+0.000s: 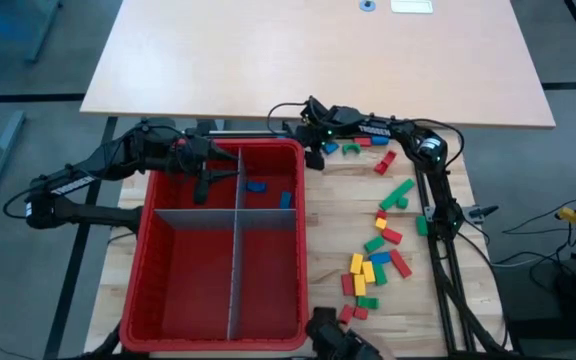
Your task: Sort blocks
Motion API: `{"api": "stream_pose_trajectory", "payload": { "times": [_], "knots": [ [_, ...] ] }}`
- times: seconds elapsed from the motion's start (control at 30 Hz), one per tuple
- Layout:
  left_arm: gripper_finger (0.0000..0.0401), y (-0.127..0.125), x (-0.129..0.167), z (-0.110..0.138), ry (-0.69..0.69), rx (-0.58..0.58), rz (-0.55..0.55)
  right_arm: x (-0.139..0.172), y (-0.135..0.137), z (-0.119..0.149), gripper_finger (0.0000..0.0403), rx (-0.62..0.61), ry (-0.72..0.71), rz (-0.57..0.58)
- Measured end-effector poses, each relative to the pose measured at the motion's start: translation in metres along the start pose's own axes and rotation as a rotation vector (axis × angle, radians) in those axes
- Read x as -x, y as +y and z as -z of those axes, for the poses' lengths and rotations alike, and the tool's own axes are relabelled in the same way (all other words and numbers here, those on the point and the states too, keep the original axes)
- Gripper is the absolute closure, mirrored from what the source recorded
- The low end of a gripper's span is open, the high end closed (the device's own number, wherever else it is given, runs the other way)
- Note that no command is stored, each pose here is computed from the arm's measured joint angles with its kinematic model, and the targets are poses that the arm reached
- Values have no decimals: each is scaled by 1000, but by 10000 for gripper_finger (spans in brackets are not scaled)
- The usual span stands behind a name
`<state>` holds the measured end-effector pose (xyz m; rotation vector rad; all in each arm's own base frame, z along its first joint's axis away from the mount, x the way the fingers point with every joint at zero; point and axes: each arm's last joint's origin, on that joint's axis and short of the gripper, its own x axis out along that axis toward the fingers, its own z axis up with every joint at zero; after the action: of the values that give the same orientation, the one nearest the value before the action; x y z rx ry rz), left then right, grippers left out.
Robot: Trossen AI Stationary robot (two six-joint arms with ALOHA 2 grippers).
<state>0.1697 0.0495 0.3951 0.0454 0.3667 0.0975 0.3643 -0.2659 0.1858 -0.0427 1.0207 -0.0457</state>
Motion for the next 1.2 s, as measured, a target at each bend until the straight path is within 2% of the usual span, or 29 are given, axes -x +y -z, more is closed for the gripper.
{"api": "stream_pose_trajectory", "payload": {
  "times": [0.2, 0.33, 0.5, 0.7, 0.9, 1.07, 1.2],
  "knots": [
    [266, 2, 0, 0, 10, -1, -61, 5, -1, 1, 203, 14, 59, 72],
    [283, 2, 0, 1, 13, -12, -68, 21, -2, 2, 203, 1, 96, 112],
    [301, 2, 0, 1, 19, -33, -67, 49, -4, 6, 209, -78, 107, 116],
    [316, 2, 0, 2, 32, -32, -65, 81, 11, 10, 222, -185, 65, 28],
    [323, 1, 0, 8, 88, -23, -55, 106, 47, 13, 242, -226, -53, -104],
    [323, 1, 1, 10, 107, -20, -52, 124, 90, 21, 261, -207, -137, -115],
    [323, 1, 1, 10, 108, -20, -52, 132, 130, 40, 275, -212, -177, -133]
  ]
}}
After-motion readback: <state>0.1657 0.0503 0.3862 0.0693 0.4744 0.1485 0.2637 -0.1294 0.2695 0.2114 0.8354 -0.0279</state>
